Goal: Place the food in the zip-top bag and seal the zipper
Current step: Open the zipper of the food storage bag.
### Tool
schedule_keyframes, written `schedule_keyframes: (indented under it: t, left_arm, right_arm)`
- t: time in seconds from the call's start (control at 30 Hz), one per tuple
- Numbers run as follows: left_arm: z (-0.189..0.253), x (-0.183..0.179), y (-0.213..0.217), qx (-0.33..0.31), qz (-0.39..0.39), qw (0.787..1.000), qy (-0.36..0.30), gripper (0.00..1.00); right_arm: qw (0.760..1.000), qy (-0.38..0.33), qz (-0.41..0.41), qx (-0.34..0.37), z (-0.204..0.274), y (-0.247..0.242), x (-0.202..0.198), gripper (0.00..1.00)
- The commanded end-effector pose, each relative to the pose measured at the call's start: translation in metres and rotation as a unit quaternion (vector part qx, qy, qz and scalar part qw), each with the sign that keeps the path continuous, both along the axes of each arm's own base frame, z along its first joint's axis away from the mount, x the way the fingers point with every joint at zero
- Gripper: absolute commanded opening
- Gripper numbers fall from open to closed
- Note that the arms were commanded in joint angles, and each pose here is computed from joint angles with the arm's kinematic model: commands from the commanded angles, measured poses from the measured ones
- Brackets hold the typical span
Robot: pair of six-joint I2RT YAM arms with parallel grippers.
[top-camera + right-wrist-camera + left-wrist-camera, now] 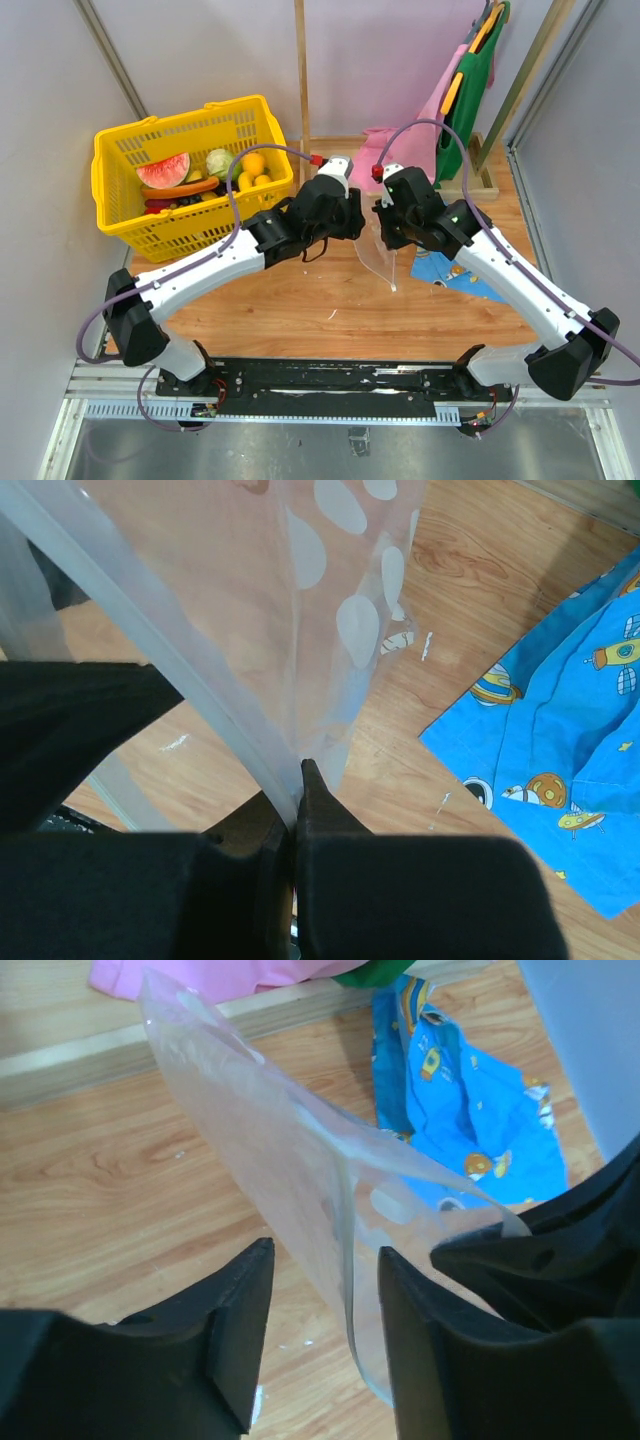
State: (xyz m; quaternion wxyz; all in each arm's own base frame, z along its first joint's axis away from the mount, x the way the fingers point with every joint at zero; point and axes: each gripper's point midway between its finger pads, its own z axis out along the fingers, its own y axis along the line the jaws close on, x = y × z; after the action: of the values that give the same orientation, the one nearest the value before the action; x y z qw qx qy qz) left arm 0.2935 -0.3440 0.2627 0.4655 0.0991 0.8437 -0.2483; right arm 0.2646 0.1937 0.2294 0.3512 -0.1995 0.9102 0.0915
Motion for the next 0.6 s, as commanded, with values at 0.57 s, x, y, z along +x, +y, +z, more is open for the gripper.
schedule_keyframes:
  t: [0.57]
  left_arm:
    - [-0.012,0.017,0.005,-0.076,0.043,0.99,0.107,0.0]
  right_arm:
    - [0.995,-0.083,-0.047,-0.024,-0.012,-0.047,-0.007,0.29]
